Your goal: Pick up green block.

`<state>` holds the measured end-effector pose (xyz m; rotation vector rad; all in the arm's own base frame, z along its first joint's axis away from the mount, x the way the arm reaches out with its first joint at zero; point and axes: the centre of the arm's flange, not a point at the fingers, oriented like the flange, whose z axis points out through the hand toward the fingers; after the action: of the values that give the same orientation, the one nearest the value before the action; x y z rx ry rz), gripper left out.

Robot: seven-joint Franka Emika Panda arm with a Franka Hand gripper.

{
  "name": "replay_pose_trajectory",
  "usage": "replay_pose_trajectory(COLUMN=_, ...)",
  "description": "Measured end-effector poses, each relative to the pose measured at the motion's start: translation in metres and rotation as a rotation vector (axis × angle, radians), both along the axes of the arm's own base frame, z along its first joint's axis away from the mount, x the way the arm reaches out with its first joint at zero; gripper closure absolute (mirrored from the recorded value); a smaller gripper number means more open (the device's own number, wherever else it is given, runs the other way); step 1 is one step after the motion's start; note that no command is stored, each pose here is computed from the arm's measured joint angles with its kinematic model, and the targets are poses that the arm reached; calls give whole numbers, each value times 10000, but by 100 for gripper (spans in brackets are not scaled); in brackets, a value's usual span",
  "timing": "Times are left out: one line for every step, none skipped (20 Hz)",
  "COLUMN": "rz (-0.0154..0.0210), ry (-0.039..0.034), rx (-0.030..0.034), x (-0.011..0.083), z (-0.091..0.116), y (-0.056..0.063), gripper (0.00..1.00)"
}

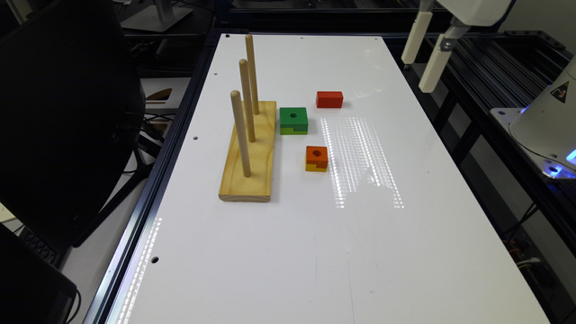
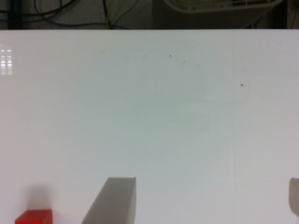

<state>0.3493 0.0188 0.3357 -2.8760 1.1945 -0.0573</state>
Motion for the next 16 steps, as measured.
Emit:
replay_pose_trajectory(rz=-10, ry=-9, rx=7, x=44, z=-14, y=-5, gripper=0)
replay_pose_trajectory(rz=-19, ry=-9, rx=15, x=88, z=-28, y=-10, gripper=0)
replay_pose_trajectory(rz=-29, ry=6, rx=25, x=140, z=-47, y=-12, gripper=0)
replay_pose_trajectory(rz=-37, ry=20, rx=34, x=181, z=-64, y=-15, gripper=0)
replay_pose_trajectory(rz=-46, ry=41, rx=43, x=228, z=-81, y=-19, gripper=0)
replay_pose_trajectory(rz=-55, ry=61, rx=49, x=266, z=-91, y=-24, gripper=0)
replay_pose_trajectory(rz=-64, ry=86, rx=57, x=313, z=-99, y=-31, gripper=0)
replay_pose_trajectory(rz=-69, ry=99, rx=59, x=345, z=-101, y=-36, gripper=0)
replay_pose_trajectory(rz=-79, ry=104, rx=56, x=379, z=-100, y=-46, gripper=0)
replay_pose_trajectory(rz=-92, ry=104, rx=45, x=411, z=-99, y=-65, gripper=0)
replay_pose_trajectory(rz=-103, ry=105, rx=39, x=438, z=-97, y=-81, gripper=0)
replay_pose_trajectory(rz=-115, ry=104, rx=31, x=464, z=-96, y=-99, gripper=0)
replay_pose_trajectory(rz=-121, ry=103, rx=24, x=484, z=-95, y=-118, gripper=0)
replay_pose_trajectory(rz=-121, ry=104, rx=25, x=505, z=-94, y=-138, gripper=0)
replay_pose_trajectory(rz=-121, ry=105, rx=26, x=518, z=-95, y=-153, gripper=0)
replay_pose_trajectory(rz=-124, ry=113, rx=27, x=530, z=-98, y=-166, gripper=0)
